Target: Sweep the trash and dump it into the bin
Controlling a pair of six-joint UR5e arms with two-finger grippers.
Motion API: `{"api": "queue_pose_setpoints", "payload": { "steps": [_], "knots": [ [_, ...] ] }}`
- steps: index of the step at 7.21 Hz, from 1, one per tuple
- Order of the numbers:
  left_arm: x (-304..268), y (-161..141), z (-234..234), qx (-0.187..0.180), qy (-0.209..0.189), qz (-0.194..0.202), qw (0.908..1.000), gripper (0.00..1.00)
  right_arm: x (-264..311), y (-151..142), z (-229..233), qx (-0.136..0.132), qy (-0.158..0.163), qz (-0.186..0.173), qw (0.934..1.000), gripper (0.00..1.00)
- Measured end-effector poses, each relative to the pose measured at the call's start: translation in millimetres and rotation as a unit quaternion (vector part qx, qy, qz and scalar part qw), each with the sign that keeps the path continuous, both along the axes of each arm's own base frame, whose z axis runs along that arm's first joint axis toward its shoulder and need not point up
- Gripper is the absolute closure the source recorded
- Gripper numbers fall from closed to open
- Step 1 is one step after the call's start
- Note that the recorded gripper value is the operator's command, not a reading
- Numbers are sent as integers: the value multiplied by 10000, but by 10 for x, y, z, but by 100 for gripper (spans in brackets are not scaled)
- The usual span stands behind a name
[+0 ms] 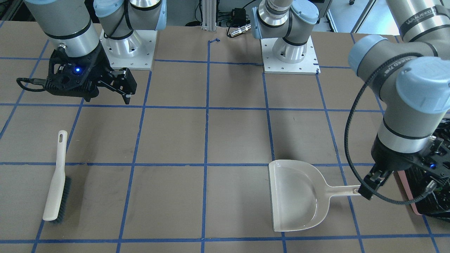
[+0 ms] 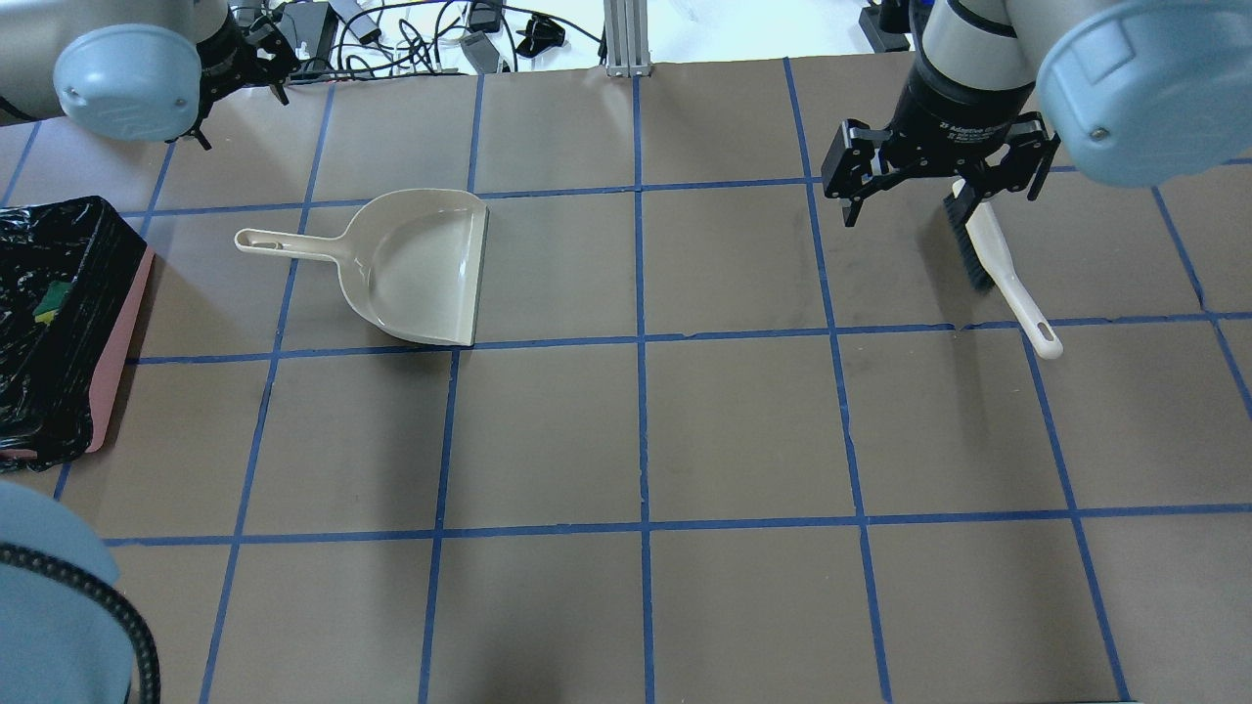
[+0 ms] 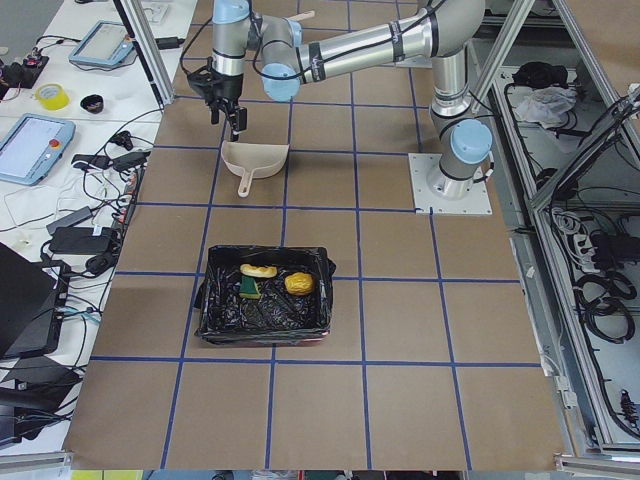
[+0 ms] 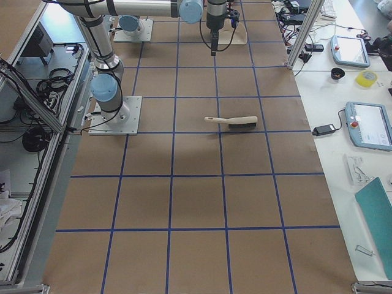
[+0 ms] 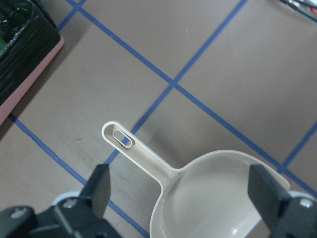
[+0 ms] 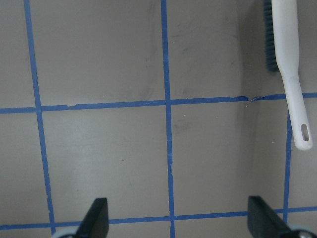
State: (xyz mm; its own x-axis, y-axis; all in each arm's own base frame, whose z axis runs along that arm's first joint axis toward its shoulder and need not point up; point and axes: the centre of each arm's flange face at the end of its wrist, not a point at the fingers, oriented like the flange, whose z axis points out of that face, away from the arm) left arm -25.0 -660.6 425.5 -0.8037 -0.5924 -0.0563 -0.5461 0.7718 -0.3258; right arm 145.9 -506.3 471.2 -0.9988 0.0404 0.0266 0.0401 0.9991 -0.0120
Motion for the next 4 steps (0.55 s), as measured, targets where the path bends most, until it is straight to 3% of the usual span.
{"api": "queue_pose_setpoints", "payload": {
  "steps": [2, 4],
  "knots": [
    [-353, 259, 223, 493, 4, -1251, 9909, 0, 5, 2, -11, 16, -63, -4, 10000, 0],
    [-793, 554, 375, 837, 477, -2128, 9723, 0, 5, 4, -21, 23, -76, -6, 10000, 0]
  ]
}}
